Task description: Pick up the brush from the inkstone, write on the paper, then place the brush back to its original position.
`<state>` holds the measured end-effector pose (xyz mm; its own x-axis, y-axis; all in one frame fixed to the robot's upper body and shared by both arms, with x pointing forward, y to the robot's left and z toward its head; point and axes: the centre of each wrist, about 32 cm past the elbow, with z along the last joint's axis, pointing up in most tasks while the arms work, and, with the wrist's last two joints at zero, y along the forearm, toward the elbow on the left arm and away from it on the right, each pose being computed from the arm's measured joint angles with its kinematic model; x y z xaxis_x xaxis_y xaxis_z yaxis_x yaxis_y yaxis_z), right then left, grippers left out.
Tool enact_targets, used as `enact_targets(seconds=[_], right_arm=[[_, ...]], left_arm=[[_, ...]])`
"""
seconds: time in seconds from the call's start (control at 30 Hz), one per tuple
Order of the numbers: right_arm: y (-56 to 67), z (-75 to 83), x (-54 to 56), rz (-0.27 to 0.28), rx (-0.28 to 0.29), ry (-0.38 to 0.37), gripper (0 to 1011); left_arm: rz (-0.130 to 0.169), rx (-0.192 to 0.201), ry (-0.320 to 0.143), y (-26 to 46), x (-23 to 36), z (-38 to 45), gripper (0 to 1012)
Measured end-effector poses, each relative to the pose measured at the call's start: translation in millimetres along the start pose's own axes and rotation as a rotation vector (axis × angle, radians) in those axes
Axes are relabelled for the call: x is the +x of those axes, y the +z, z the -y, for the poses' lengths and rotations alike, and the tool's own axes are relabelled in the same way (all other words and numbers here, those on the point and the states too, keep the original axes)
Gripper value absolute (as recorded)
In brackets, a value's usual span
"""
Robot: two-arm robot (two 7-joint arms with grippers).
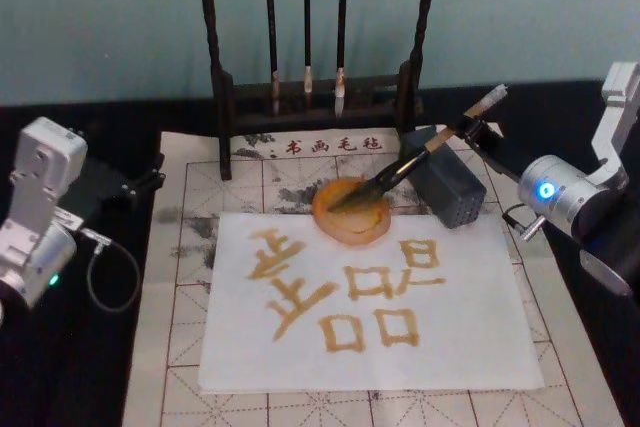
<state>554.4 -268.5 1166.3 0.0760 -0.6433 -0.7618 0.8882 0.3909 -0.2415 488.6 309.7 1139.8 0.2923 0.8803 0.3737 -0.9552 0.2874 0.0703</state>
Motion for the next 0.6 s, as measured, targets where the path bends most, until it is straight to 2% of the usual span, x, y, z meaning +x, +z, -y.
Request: enact_targets(seconds=[0.4, 0.6], right_arm=[[-0.1, 0.0, 0.0, 0.001, 0.0, 0.0, 194], [0.0, 2.7, -3.1, 0.05, 0.02, 0.026, 194]], left_arm=[[0.0, 0.0, 0.0, 0.0, 0.0, 0.0, 1001], [0.0, 0.0, 0.0, 0.0, 0.0, 0.0, 1001]])
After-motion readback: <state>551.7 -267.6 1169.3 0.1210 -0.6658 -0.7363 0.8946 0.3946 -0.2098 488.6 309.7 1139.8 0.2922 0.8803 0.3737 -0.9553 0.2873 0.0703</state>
